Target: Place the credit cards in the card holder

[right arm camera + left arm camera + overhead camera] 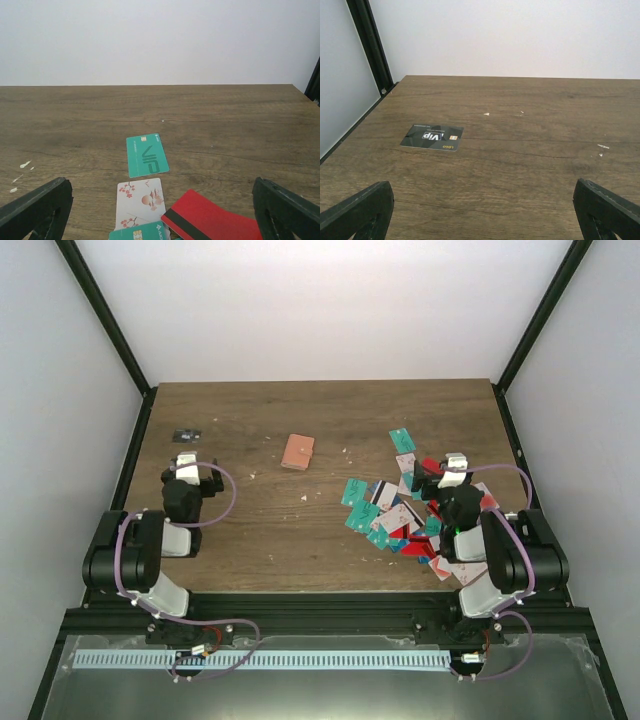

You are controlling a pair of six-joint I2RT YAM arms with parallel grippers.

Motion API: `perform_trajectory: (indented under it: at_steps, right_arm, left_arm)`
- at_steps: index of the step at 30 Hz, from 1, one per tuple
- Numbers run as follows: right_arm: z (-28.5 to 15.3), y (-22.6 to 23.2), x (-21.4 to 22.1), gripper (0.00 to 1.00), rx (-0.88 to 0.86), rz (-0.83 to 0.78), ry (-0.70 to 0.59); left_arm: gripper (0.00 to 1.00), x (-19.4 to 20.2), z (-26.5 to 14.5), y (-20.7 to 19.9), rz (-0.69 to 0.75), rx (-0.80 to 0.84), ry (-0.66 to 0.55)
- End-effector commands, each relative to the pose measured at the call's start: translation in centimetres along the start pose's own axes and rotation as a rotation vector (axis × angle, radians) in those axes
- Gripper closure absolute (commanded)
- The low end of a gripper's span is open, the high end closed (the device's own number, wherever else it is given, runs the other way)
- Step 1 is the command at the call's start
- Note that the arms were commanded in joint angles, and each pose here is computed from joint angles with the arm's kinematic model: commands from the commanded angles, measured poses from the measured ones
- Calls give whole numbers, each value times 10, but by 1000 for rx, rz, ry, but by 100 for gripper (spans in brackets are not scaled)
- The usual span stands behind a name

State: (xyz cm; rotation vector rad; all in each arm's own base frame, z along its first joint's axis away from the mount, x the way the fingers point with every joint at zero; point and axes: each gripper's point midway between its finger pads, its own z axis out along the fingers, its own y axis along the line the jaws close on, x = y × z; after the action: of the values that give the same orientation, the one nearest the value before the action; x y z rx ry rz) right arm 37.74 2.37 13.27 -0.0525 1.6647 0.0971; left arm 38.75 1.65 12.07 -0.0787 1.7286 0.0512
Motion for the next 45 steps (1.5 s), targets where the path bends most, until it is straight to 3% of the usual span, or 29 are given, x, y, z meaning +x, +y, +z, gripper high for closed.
perform_trajectory:
  at_steps: [1, 14, 17, 19, 22, 26, 32, 35, 39, 45]
  right_arm:
    - [1, -5, -14, 0, 12, -6, -50]
    - [-2, -7, -17, 0, 24, -5, -64]
    - [-7, -6, -34, 0, 26, -3, -72]
    - [-2, -8, -45, 0, 39, 19, -11]
    - [-4, -8, -84, 0, 45, 117, 13]
    - [-17, -9, -123, 0, 78, 433, 62]
    - [-32, 11, -130, 0, 11, 512, 164]
    - [-43, 12, -114, 0, 34, 560, 212]
    - [-49, 18, -74, 0, 70, 632, 374]
    - [-65, 13, -37, 0, 186, 685, 569]
  left_arm:
    - [0, -14, 0, -2, 5, 13, -53]
    - [0, -25, 4, -3, 11, 4, -23]
    - [0, -46, 7, 0, 14, -29, -16]
    - [0, -65, 4, 5, -21, -61, -52]
    - [0, -105, 0, -5, -46, -9, -89]
    - [0, -148, -6, -12, -115, 23, -10]
    - [0, -180, -33, -9, -387, -10, 150]
    - [0, -176, -44, -21, -461, 54, 225]
    - [0, -156, -50, -48, -473, 151, 452]
    - [0, -99, -62, -77, -384, 168, 688]
